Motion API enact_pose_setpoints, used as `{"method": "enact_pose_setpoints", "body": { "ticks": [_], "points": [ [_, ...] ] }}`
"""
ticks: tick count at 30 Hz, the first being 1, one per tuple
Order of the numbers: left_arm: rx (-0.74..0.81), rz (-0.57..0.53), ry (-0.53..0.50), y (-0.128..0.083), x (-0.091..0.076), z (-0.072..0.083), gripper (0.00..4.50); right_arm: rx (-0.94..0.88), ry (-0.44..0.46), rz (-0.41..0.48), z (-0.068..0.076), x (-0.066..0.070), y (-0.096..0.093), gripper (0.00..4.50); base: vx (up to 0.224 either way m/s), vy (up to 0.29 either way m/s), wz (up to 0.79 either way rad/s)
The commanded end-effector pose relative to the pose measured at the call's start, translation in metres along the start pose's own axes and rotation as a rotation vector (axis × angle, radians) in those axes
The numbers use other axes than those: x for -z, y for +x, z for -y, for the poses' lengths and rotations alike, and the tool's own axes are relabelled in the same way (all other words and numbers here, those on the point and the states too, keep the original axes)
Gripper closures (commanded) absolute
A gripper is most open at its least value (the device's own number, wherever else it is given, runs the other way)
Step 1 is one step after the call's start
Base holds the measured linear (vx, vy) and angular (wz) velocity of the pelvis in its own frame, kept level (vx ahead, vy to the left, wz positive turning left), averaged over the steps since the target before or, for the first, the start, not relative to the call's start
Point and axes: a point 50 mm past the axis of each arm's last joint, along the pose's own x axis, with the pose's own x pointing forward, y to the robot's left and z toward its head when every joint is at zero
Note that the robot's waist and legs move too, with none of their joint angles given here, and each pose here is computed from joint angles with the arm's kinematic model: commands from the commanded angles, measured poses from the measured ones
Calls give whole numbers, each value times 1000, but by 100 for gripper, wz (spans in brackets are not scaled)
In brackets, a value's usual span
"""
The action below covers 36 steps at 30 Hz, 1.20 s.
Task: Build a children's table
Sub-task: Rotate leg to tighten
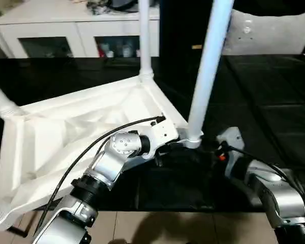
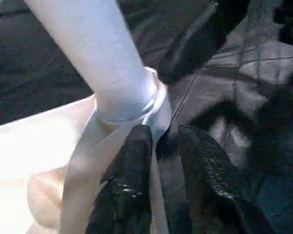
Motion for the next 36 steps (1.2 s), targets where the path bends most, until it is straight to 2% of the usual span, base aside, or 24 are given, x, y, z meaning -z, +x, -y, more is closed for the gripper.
{"method": "enact_pose_setpoints", "body": {
  "ticks": [1,4,6,7,8,11,13,15,19,21,23,25,27,30,33,36],
  "points": [
    [-26,-6,-15,-10,2,-4,315,-59,-13,12,-8,-6,2,0,0,0,0],
    [-63,-35,-6,-28,7,-8,285,-103,-34,0,-16,-11,7,0,0,0,0],
    [-73,-57,-6,-40,11,-9,285,-114,-45,13,-19,-15,11,0,0,0,0],
    [-73,-57,-6,-40,11,-9,285,-114,-45,13,-19,-15,11,0,0,0,0],
    [-70,-95,2,-56,16,-9,285,-118,-54,43,-21,-20,17,0,0,0,0],
    [-69,-147,5,-74,22,-8,285,-111,-76,64,-23,-22,26,0,0,0,0],
    [-68,-164,6,-80,24,-7,285,-109,-84,69,-23,-23,30,0,0,0,0],
    [-80,-202,-10,-98,26,-6,285,-92,-94,68,-26,-23,42,0,0,0,0],
    [-86,-230,-18,-113,27,-6,285,-71,-110,60,-27,-24,56,0,0,0,0],
    [-61,-255,-37,-125,26,-1,285,-41,-120,59,-25,-25,72,0,0,0,0],
    [-51,-266,-43,-129,26,1,285,-28,-124,59,-24,-26,79,0,0,0,0],
    [-44,-305,-48,-133,29,5,285,20,-116,68,-21,-30,93,0,0,0,0],
    [-44,-305,-48,-133,29,5,285,20,-116,68,-21,-30,93,0,0,0,0],
    [-54,-371,-37,-138,35,8,285,95,-61,113,-16,-36,111,0,0,0,0],
    [-50,-387,-37,-139,37,9,285,127,-51,121,-13,-36,114,0,0,0,0],
    [-32,-400,-57,-141,37,14,285,264,1,135,1,-34,114,0,0,0,0]
  ]
}}
